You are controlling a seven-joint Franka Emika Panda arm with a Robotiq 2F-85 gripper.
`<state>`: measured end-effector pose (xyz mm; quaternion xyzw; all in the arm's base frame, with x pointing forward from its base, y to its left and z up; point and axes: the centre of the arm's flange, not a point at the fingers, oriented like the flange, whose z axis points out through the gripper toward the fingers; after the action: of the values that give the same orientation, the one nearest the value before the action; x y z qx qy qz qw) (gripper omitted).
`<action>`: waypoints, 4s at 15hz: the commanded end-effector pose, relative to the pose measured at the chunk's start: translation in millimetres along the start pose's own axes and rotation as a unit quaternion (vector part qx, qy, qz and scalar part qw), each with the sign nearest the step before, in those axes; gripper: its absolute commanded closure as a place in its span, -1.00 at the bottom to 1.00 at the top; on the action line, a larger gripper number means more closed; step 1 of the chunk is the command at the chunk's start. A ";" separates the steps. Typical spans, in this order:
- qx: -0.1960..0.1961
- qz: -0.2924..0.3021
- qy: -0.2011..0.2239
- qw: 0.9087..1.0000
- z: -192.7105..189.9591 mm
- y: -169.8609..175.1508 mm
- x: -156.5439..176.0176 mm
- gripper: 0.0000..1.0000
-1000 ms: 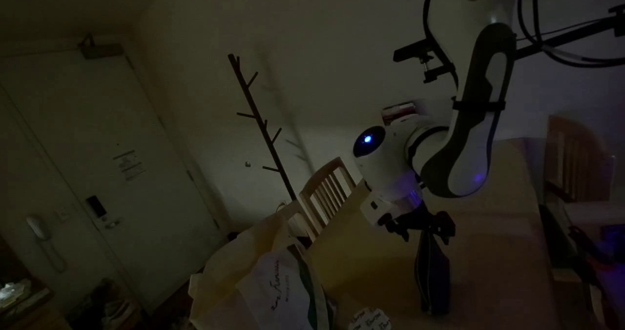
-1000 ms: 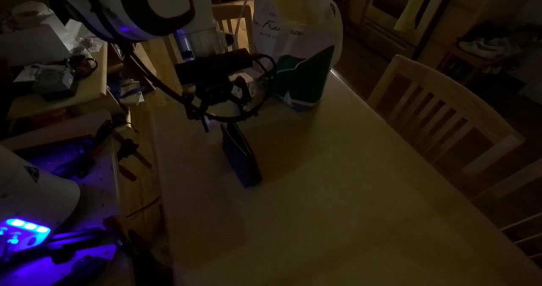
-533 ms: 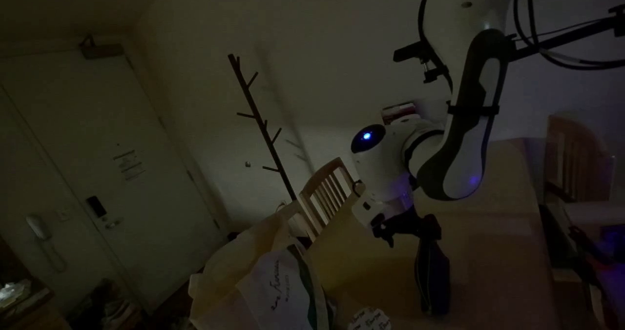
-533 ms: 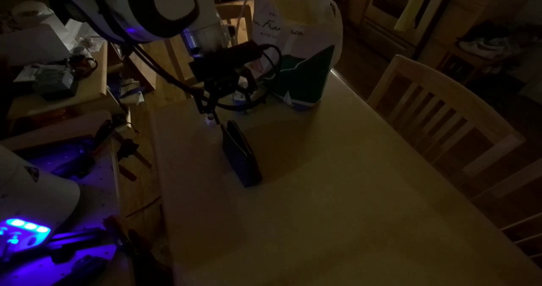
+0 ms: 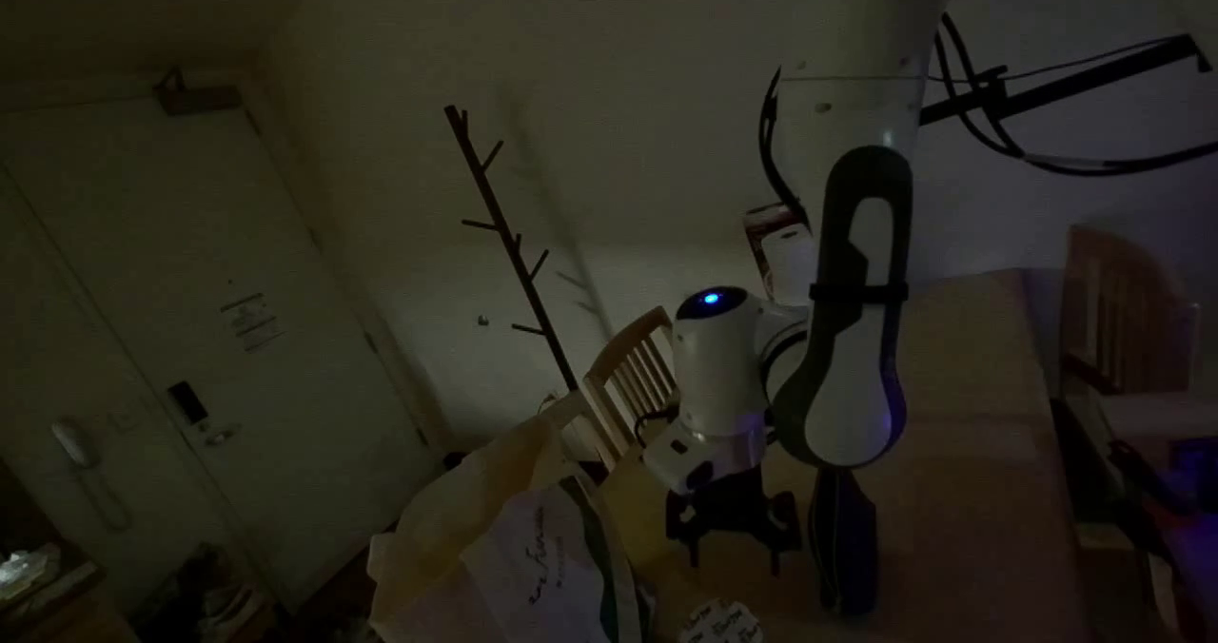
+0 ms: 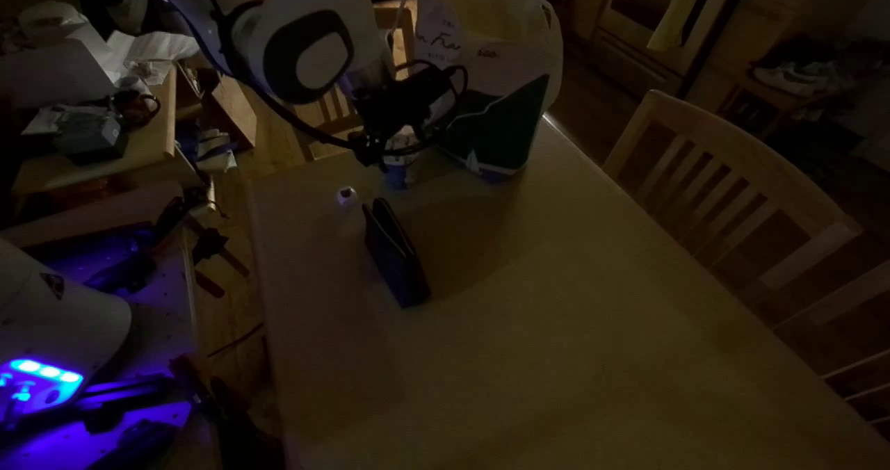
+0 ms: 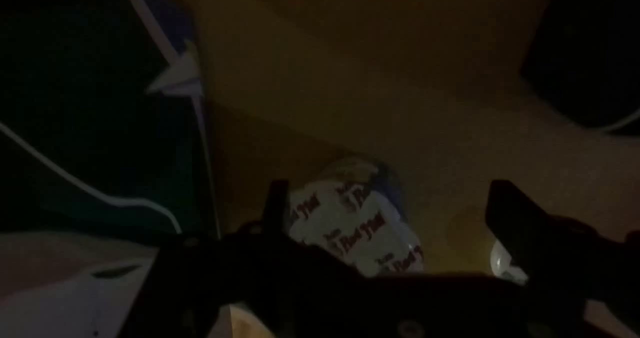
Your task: Put the toothbrush inside the dark blue toiletry bag, pick up the white object from the table and put it inside the white and blue bag
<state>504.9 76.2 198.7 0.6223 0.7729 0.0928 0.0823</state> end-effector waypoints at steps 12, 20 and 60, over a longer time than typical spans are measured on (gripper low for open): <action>0.096 0.027 0.106 0.989 9.4 -13.9 59.2 -1.00; 0.160 0.058 0.124 0.978 25.4 -36.4 76.5 -1.00; 0.229 0.202 0.030 0.952 93.0 -63.9 54.4 -0.46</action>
<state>451.1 117.9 96.5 0.7655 0.6331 -0.0370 -0.1089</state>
